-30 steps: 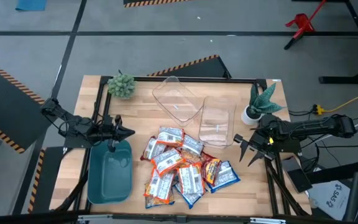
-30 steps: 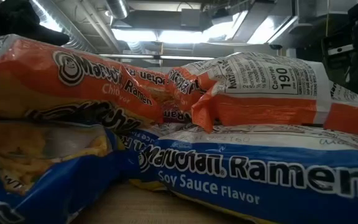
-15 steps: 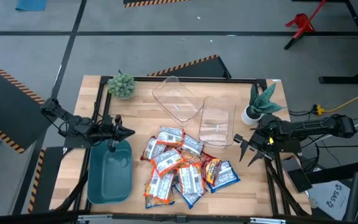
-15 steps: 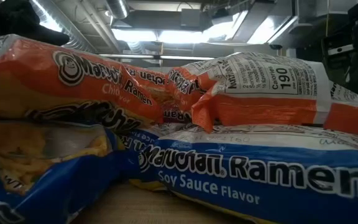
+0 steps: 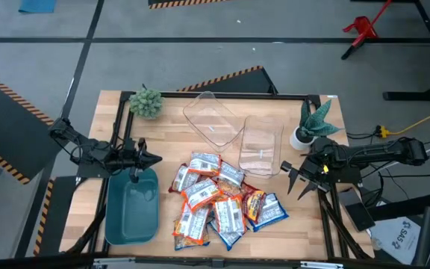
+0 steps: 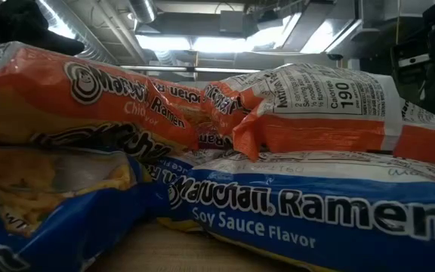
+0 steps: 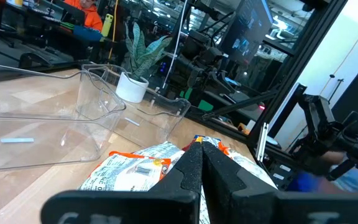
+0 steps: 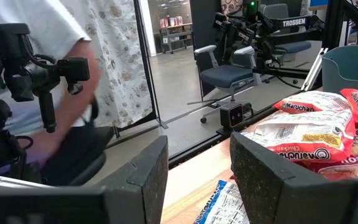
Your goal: Sort Maruchan noodles
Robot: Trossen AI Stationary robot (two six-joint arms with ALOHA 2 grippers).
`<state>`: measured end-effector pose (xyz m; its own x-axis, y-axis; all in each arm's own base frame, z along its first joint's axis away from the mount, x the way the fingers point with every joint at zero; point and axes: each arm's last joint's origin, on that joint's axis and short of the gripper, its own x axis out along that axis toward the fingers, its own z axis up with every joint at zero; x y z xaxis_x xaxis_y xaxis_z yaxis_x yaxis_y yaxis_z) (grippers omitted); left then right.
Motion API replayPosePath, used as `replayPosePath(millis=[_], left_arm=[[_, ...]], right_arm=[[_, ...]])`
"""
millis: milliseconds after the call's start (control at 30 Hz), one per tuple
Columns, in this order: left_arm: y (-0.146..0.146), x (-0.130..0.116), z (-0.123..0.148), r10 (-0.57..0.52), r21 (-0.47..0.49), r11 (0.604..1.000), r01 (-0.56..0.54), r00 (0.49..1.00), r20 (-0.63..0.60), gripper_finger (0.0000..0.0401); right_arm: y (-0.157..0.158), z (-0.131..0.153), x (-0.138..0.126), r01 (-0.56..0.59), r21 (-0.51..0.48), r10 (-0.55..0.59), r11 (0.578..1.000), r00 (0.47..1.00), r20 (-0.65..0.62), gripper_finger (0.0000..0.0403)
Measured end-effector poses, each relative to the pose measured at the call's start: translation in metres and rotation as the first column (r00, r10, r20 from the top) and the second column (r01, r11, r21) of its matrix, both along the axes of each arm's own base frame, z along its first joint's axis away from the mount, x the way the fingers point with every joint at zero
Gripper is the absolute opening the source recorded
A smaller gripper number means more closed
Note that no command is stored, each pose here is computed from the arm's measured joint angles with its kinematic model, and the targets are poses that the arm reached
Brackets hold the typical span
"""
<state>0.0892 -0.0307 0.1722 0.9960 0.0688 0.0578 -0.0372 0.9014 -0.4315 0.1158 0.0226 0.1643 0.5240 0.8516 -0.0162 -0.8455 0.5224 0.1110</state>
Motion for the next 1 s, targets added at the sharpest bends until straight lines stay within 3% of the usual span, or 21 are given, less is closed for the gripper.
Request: replayPosePath(millis=[633, 1000], left_arm=[[0.0, 0.0, 0.0, 0.0, 0.0, 1.0, 0.0, 1.0, 0.0, 0.0], [0.0, 0.0, -0.0001, 0.0, 0.0, 1.0, 0.0, 1.0, 0.0, 0.0]], right_arm=[[0.0, 0.0001, 0.0, 0.001, -0.003, -0.001, 1.0, 1.0, 0.005, 0.016], [-0.0027, 0.0019, 0.0039, 0.158, -0.004, -0.158, 0.987, 0.987, 0.014, 0.016]])
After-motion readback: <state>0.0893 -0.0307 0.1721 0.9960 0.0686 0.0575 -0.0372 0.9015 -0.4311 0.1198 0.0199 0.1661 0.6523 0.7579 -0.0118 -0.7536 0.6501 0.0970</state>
